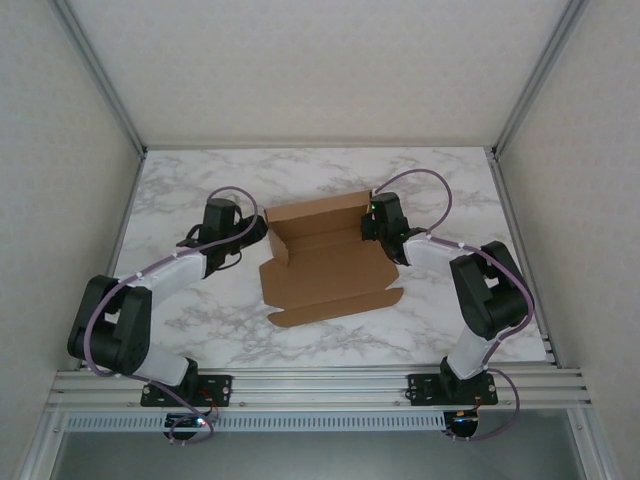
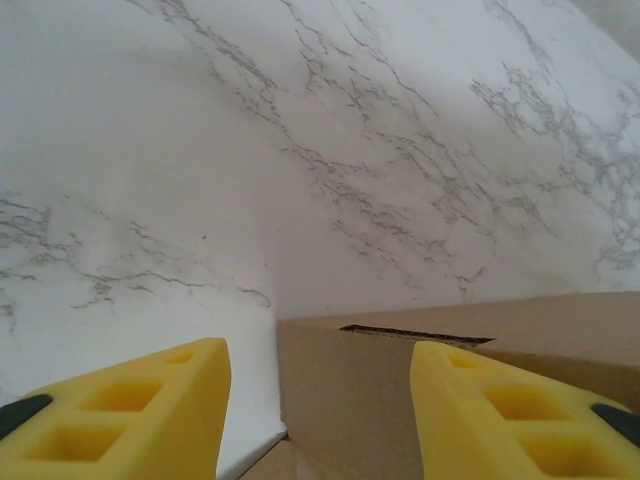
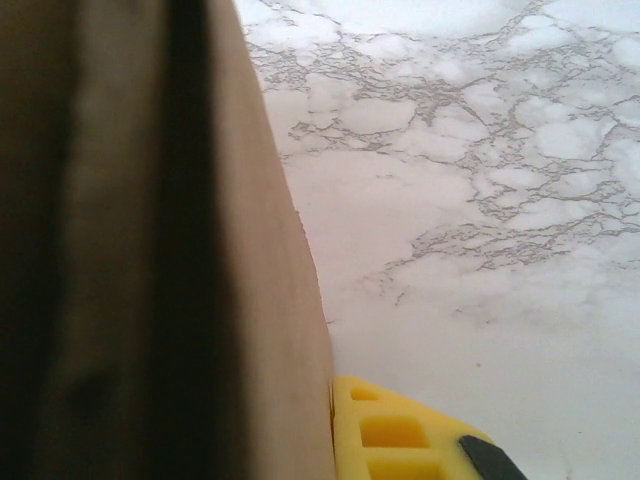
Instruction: Fold the paper box
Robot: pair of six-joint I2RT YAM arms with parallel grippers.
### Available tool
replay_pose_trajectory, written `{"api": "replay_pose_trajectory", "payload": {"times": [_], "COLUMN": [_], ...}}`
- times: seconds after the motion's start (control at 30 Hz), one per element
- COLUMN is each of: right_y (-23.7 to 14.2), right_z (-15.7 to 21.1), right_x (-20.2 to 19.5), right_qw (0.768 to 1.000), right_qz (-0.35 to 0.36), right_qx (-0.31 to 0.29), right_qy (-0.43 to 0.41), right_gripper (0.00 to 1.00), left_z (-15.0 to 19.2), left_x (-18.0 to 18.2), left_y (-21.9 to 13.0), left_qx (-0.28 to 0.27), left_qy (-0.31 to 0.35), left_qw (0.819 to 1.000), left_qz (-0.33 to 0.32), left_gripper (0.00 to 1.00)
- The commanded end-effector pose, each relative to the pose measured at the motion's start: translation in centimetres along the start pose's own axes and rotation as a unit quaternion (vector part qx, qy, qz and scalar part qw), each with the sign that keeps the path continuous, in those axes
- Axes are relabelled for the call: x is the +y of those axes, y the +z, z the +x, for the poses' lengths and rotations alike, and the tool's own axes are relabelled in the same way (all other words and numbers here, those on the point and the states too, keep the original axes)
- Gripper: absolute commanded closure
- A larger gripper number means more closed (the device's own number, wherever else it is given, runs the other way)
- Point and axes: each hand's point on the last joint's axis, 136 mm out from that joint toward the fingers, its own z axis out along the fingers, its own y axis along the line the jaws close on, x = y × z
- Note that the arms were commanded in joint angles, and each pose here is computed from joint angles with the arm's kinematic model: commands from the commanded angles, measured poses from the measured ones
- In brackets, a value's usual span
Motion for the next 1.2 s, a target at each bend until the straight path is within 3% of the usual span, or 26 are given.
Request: {"api": "replay_pose_trajectory", "payload": {"times": [0.0, 0.53, 0.73, 0.93, 1.17], "right_y": [0.7, 0.9, 1.0, 0.9, 0.7], "right_z": [5.8, 6.1, 6.2, 6.1, 6.0], "right_x": [-1.2, -0.8, -0.5, -0.4, -0.1], "right_qw": [0.995, 0.995, 0.995, 0.995, 0.995], "right_qz": [0.023, 0.013, 0.005, 0.000, -0.008], "right_qx": [0.094, 0.096, 0.098, 0.097, 0.095], "right_qy": [-0.006, -0.010, -0.010, -0.010, -0.009], "right_gripper": [0.99, 0.99, 0.99, 0.99, 0.99], "left_z": [1.3, -0.1, -2.2, -2.1, -3.0], "left_x": [-0.1, 0.9, -1.4, -2.8, -3.5], "left_y": [-0.6, -0.5, 0.0, 0.9, 1.1], "left_qx": [0.020, 0.013, -0.013, -0.025, -0.097], "left_qy": [0.026, 0.076, 0.119, 0.153, 0.203], "left_qw": [0.999, 0.995, 0.992, 0.988, 0.974], "left_qz": [-0.012, -0.057, -0.032, -0.008, -0.018], "left_gripper": [0.49, 0.49, 0.45, 0.41, 0.39]}}
